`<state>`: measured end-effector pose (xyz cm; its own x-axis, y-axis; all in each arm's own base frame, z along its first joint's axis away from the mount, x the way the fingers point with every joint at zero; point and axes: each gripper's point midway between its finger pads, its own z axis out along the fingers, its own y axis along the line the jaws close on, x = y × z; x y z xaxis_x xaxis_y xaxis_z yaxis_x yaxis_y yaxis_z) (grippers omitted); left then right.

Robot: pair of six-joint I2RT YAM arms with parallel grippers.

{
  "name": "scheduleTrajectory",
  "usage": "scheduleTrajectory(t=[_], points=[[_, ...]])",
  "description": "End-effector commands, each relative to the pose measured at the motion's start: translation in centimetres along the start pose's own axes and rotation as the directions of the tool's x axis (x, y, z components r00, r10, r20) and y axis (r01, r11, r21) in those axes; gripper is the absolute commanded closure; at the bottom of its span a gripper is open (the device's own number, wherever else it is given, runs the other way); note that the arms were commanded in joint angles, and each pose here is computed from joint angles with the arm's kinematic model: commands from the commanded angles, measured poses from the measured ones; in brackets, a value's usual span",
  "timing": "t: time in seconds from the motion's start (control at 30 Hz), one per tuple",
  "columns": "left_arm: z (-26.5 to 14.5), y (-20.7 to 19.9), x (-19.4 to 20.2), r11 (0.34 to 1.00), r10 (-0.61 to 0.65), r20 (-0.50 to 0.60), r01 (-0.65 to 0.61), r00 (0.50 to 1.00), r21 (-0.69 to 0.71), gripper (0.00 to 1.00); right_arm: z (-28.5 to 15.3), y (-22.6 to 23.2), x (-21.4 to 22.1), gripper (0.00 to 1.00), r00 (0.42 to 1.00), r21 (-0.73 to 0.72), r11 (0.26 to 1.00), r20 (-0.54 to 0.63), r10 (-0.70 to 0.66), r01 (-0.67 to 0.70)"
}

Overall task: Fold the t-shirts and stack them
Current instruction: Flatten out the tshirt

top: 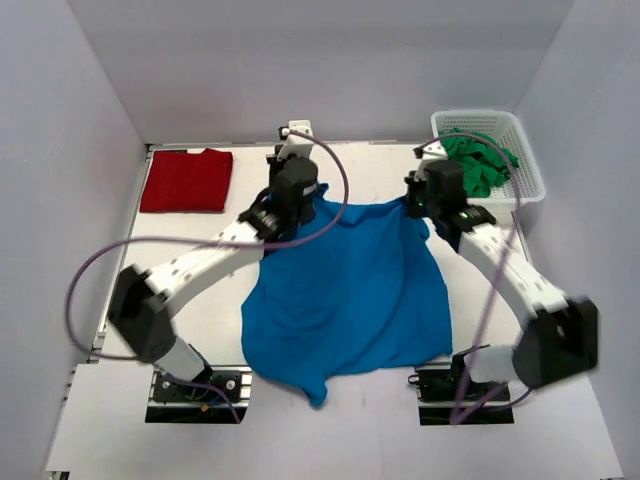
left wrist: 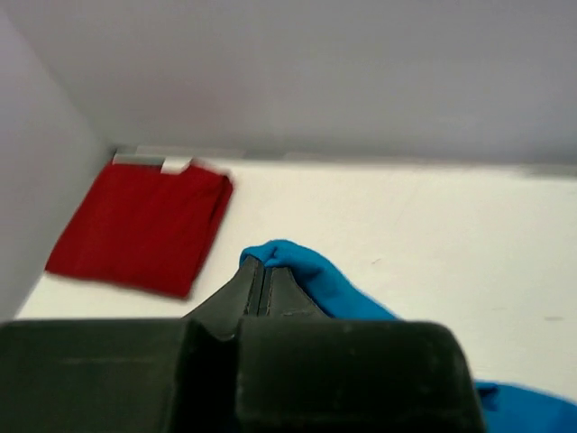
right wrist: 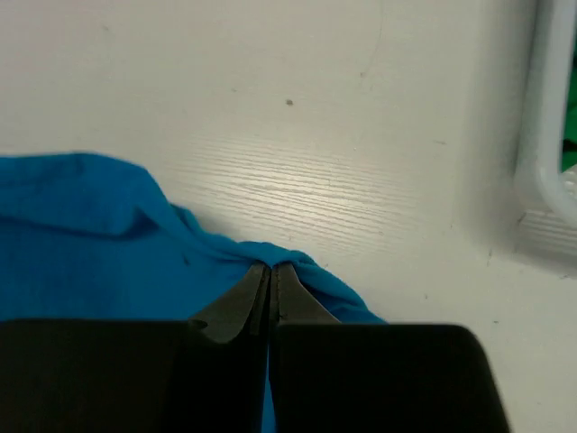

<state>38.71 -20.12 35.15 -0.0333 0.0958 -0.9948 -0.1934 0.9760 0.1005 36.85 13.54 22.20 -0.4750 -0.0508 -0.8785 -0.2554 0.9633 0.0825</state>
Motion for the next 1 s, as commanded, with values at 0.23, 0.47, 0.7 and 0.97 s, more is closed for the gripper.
scheduleTrajectory(t=[0.23,0.47,0.7,0.97], points=[[18.5,0.9,12.0,0.961,-0.097,-0.261,0.022,0.960,-0.277,1.00,15.9,-3.8,2.8,1.00,0.977,0.047,0.994,-0.186,0.105,-0.098],[25.9,0.9,14.9,0.981,-0.096,-0.309,0.037,0.946,-0.192,0.00,19.4,-3.8,-2.3,0.18,0.983,-0.040,0.989,-0.127,0.133,-0.139],[21.5,2.0,12.2,0.992,-0.117,-0.391,0.089,0.913,-0.090,0.00,14.1,-2.7,-1.8,0.10,0.981,-0.076,0.985,-0.128,0.144,-0.154],[5.0,-0.4,17.8,0.913,-0.103,-0.692,0.344,0.715,0.220,0.00,3.8,0.0,6.5,0.10,0.947,-0.136,0.952,-0.209,0.245,-0.276]])
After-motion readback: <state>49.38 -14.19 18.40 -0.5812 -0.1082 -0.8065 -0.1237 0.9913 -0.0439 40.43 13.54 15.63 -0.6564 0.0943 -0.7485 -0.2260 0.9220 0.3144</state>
